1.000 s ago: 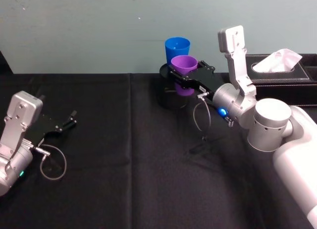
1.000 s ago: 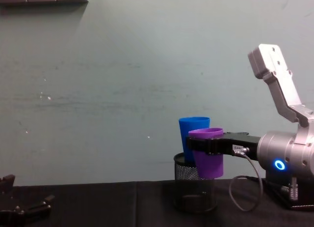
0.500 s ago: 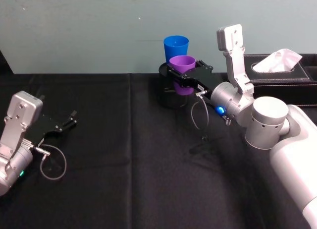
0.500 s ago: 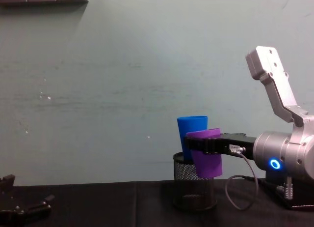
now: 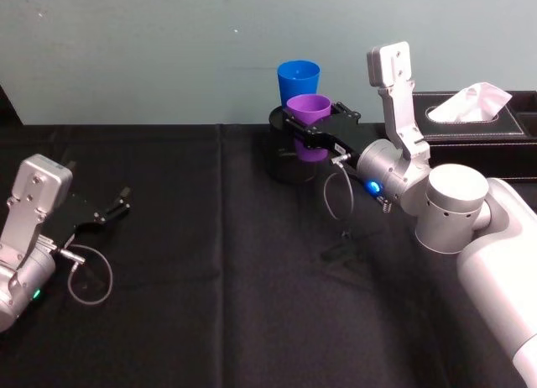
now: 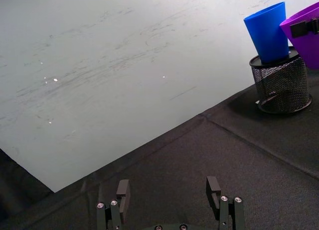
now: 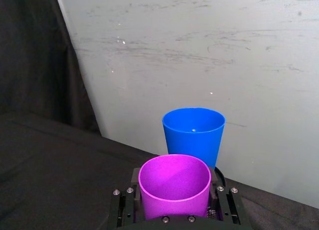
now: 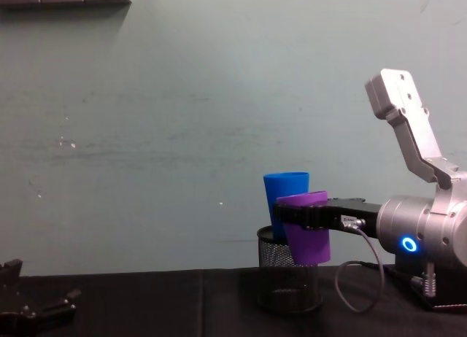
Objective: Pick up one cup with a gripper and tap it against the other cup.
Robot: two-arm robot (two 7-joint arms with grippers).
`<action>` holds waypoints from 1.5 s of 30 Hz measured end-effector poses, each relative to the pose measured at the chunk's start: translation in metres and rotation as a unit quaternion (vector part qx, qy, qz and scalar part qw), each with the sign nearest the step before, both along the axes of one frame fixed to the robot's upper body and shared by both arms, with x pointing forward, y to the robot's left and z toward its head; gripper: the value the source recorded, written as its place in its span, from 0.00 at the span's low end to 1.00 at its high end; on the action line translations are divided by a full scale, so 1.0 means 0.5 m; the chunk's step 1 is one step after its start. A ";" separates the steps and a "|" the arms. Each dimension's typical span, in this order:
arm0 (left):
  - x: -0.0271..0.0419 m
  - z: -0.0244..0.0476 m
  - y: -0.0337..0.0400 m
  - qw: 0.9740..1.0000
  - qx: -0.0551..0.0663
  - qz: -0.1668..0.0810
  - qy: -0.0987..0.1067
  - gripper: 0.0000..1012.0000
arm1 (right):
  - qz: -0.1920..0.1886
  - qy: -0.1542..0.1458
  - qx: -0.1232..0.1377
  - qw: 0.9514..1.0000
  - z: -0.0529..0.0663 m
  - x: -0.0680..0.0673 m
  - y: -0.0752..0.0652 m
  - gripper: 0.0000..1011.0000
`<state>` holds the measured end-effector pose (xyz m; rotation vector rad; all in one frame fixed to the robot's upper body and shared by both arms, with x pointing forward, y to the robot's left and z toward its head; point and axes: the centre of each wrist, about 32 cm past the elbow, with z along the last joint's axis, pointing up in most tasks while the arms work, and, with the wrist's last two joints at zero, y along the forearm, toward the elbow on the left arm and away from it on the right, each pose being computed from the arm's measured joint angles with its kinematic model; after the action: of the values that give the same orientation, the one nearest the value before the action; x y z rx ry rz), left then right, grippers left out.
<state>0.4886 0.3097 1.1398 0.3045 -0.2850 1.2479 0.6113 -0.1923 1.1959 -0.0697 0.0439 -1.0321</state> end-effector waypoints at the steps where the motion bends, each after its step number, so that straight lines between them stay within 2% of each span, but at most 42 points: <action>1: 0.000 0.000 0.000 1.000 0.000 0.000 0.000 0.99 | 0.000 0.000 0.000 1.000 0.000 0.000 0.000 0.73; 45: 0.000 0.000 0.000 1.000 0.000 0.000 0.000 0.99 | 0.000 0.000 0.000 1.000 0.000 0.000 -0.001 0.73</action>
<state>0.4886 0.3097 1.1398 0.3044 -0.2851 1.2479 0.6113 -0.1926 1.1959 -0.0703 0.0434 -1.0321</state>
